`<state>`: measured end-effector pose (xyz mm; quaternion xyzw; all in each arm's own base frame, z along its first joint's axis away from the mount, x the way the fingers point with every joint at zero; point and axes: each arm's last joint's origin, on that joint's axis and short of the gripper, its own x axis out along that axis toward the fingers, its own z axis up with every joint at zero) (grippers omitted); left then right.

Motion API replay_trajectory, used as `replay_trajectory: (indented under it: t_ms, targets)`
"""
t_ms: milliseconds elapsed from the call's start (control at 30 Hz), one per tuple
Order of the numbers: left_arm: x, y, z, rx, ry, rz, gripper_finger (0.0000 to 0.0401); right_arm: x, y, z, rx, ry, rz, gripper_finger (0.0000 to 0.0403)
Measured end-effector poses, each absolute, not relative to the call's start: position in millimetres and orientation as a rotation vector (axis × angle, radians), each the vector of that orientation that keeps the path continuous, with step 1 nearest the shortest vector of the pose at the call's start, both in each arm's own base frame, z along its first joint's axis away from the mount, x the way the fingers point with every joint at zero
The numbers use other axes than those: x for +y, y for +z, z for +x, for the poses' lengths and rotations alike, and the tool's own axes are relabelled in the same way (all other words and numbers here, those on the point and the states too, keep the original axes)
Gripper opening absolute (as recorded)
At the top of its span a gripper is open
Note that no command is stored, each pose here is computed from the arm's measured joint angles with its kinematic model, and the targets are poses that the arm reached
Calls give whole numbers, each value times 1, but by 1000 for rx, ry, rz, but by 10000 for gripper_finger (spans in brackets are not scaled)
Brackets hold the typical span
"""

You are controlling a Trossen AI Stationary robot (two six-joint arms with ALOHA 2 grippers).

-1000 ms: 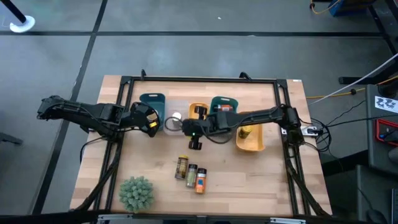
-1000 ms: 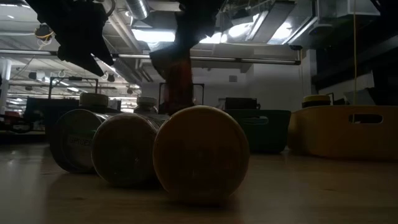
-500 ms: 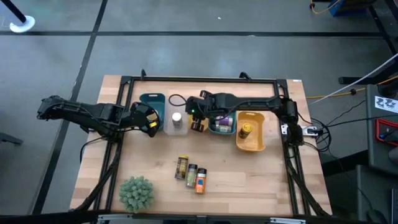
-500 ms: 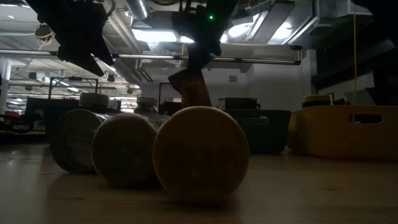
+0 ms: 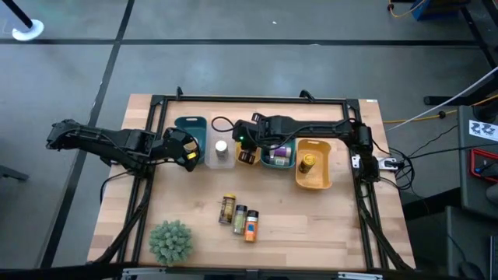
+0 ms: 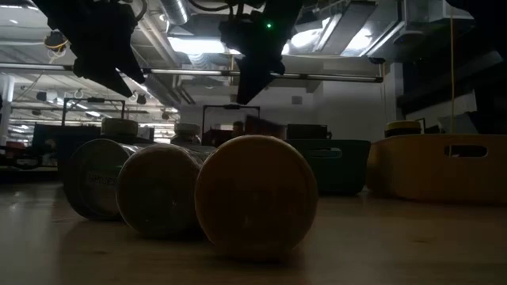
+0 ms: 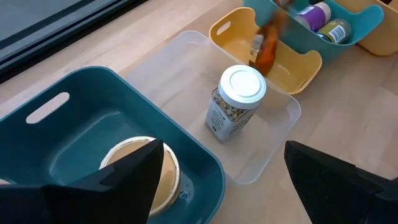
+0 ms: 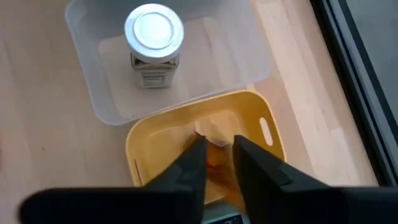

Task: Sort spices by type
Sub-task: Put the orange seasoning pack into the left yellow bin, then put the black seasoning bottle into the green bin

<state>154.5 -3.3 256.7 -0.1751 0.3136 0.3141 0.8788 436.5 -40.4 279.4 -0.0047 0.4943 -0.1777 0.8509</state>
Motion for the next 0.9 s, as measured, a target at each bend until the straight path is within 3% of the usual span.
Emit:
replay_trajectory:
  t_ms: [167, 333, 633, 733, 900]
  targets:
    - [-3, 257, 154, 654, 655, -365, 318, -40, 281, 436, 1042, -374, -9, 148]
    - [-3, 257, 154, 654, 655, -366, 318, -33, 296, 435, 1033, -333, 109, 179]
    - [-3, 257, 154, 695, 606, -235, 318, 21, 308, 430, 1076, -389, 850, 175]
    - [-4, 257, 154, 699, 599, -227, 318, 61, 304, 426, 1100, -423, 944, 171]
    - [-10, 257, 154, 689, 580, -255, 318, 120, 298, 413, 1088, -475, 920, 170]
